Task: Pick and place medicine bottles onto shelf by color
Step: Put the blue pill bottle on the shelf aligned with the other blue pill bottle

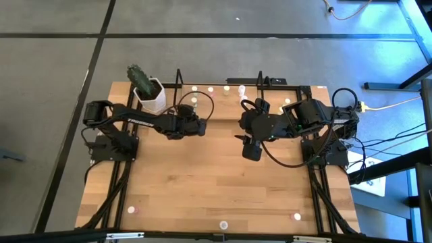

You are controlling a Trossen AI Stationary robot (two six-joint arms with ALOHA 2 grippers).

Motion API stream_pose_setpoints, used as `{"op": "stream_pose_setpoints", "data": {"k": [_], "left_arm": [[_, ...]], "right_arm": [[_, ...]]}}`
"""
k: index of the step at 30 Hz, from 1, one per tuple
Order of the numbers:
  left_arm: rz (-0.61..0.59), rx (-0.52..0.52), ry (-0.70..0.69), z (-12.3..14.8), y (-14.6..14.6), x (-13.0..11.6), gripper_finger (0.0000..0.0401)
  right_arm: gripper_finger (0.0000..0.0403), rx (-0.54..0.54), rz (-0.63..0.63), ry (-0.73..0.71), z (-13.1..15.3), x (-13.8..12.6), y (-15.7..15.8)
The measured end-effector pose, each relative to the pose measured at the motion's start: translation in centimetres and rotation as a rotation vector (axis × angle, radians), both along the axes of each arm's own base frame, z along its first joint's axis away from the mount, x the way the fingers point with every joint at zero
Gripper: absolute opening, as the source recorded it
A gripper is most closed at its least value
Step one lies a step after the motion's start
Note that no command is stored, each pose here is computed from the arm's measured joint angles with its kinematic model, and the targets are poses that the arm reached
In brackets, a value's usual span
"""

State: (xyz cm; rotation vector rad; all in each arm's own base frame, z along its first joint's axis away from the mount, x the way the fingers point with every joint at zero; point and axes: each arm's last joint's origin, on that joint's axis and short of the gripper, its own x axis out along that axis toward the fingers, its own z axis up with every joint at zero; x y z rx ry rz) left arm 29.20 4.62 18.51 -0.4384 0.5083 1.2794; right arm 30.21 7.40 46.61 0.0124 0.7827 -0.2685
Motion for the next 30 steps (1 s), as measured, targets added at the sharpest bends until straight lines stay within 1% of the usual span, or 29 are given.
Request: {"op": "stream_pose_setpoints", "data": {"k": [5, 13, 20, 25, 30], "left_arm": [[0.006, 0.0, 0.005, -0.6, 0.2, 0.4, 0.0112], [0.006, 0.036, 0.029, -0.6, 0.3, 0.3, 0.0113], [-0.001, 0.037, 0.065, -0.6, 0.8, 0.2, 0.0113], [0.002, 0.009, 0.061, -0.7, 1.2, 0.1, 0.0114], [-0.002, 0.006, 0.061, -0.7, 1.3, 0.2, 0.0114]], "right_arm": [[0.0239, 0.001, 0.0, -0.005, 0.0, 0.0, 0.0], [0.0239, 0.001, 0.0, -0.005, 0.0, 0.0, 0.0], [0.0239, 0.001, 0.0, -0.005, 0.0, 0.0, 0.0], [0.0239, 0.001, 0.0, -0.005, 0.0, 0.0, 0.0], [0.0239, 0.001, -0.001, -0.005, 0.0, 0.0, 0.0]]}}
